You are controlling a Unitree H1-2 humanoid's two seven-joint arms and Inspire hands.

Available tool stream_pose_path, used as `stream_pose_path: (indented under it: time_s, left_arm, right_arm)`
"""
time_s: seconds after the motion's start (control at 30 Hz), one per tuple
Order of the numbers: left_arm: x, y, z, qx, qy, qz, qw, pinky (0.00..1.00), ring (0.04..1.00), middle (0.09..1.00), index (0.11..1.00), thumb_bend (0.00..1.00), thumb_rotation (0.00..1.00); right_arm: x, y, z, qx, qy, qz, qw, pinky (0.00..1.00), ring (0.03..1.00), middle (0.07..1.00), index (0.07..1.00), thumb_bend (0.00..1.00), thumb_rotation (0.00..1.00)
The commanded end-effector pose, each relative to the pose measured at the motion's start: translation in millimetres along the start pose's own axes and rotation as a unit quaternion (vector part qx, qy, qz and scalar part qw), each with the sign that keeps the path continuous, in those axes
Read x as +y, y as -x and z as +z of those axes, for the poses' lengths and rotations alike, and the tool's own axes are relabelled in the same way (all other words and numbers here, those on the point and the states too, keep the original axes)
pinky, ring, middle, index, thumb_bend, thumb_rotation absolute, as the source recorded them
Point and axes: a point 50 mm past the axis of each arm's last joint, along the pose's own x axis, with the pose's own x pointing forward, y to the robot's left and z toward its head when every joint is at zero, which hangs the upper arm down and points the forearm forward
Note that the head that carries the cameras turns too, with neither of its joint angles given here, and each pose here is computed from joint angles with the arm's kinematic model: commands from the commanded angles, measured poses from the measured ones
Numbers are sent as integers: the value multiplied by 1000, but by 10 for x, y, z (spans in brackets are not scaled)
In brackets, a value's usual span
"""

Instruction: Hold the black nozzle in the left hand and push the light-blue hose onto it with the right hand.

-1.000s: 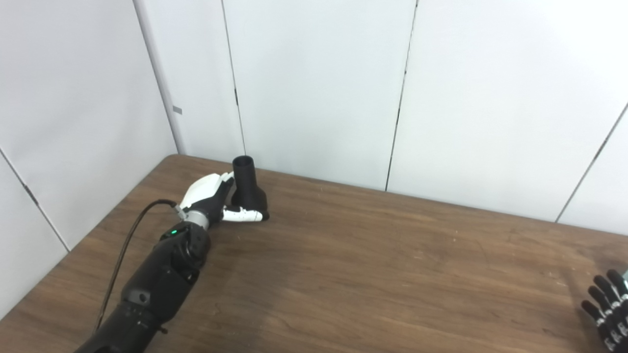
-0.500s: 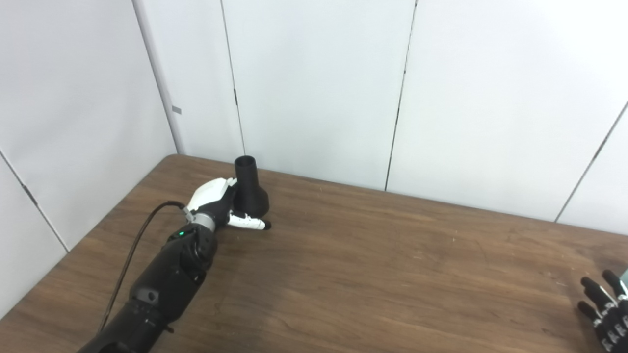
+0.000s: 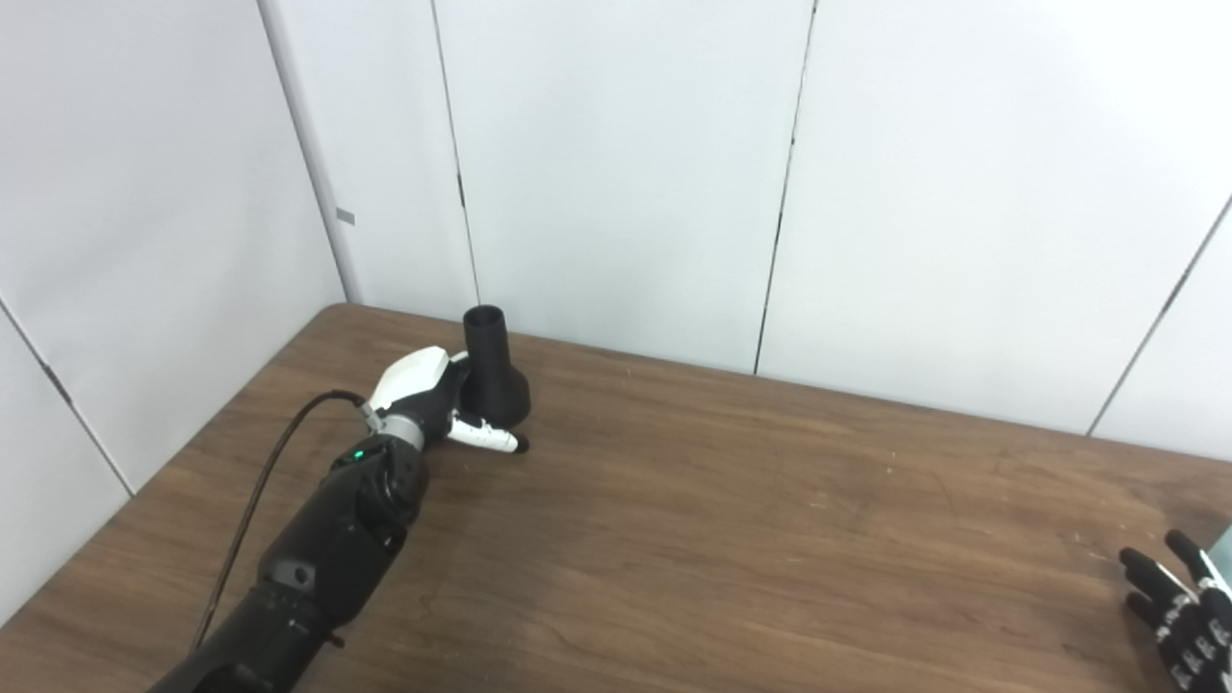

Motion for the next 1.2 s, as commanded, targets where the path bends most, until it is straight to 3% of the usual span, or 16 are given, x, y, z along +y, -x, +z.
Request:
stream_pose_path:
  time_s: [0.0, 0.23, 0.6, 0.63, 0.7, 0.73, 1.17]
  left_arm:
    - [292, -104, 131, -13, -16, 48, 999, 1000, 1000, 880, 808, 978, 317]
    - [241, -111, 150, -18, -14, 47, 999, 1000, 979, 785, 770, 935, 254]
    - [129, -118, 51, -41, 13, 32, 999, 1000, 778, 606, 613, 835, 13]
    - [118, -116, 46, -45, 13, 36, 998, 1000, 770, 598, 607, 832, 6]
    - [96, -115, 42, -52, 12, 44, 998, 1000, 727, 521, 511, 589, 1]
    - [86, -116, 41, -54, 11, 48, 997, 1000, 713, 518, 491, 556, 0]
    - [77, -111, 24, -50, 7, 66, 997, 1000, 688, 481, 493, 524, 0]
  right_arm:
    - [92, 115, -171, 33, -9, 11, 999, 916, 896, 834, 948, 631, 1000]
    - [94, 130, -154, 36, -6, 17, 999, 918, 890, 827, 944, 629, 1000]
    - [76, 116, -163, 36, -4, 24, 999, 918, 893, 821, 942, 618, 1000]
    - [79, 117, -162, 36, -4, 24, 999, 918, 893, 821, 941, 616, 1000]
    - [81, 118, -161, 36, -2, 25, 999, 910, 896, 824, 941, 610, 1000]
    - [81, 118, -161, 36, -2, 26, 999, 906, 896, 825, 940, 609, 1000]
    - [77, 106, -158, 33, -2, 31, 999, 904, 896, 827, 939, 617, 1000]
